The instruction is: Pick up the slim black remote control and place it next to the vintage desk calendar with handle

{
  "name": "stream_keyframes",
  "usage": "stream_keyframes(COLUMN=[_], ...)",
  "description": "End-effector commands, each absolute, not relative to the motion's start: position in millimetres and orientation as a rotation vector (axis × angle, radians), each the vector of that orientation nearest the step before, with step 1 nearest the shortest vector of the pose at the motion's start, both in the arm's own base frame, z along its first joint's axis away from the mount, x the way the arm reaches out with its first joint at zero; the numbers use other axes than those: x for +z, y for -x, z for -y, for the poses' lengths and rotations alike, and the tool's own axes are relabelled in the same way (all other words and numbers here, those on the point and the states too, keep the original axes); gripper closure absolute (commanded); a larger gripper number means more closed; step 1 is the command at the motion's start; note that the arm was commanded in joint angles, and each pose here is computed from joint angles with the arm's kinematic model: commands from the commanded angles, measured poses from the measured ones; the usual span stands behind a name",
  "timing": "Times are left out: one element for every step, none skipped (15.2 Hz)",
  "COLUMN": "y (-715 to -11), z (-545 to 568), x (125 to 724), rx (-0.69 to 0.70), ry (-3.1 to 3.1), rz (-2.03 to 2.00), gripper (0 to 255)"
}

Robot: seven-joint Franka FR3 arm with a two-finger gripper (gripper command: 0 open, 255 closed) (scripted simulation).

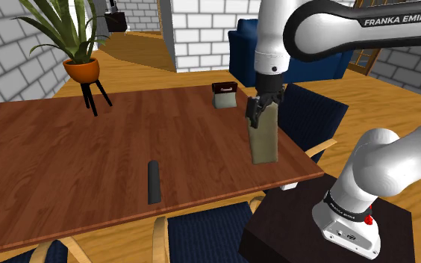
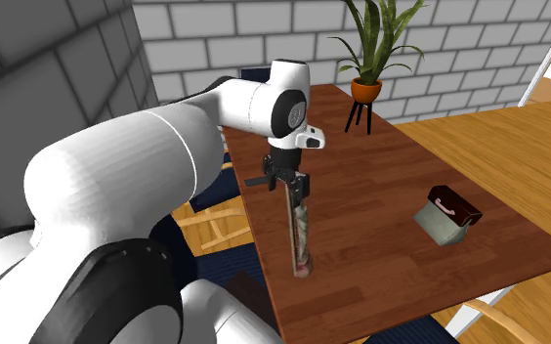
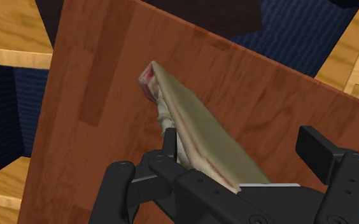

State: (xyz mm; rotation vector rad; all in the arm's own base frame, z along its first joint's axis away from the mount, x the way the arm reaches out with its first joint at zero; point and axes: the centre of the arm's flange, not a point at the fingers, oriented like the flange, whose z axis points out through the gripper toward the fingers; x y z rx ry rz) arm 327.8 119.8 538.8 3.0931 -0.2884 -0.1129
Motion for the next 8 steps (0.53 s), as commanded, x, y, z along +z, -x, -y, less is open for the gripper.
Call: stream_keyframes(y=[-340, -346, -352, -358, -365, -372, -379, -386], z=[-139, -149, -160, -170, -180, -190, -199, -209], x=[520, 515, 510, 504, 499, 494, 488, 483], rx=[-0.141, -0.137, -0.133, -0.130, -0.126, -0.122, -0.119, -0.115], ry=[-3.080, -3.076, -3.072, -3.068, -3.064, -3.059, -3.054, -3.049], rz=[0.341, 0.364, 0.388, 0.411, 0.434, 0.457, 0.480, 0.503], gripper=[0, 0, 0, 0, 0, 0, 0, 0])
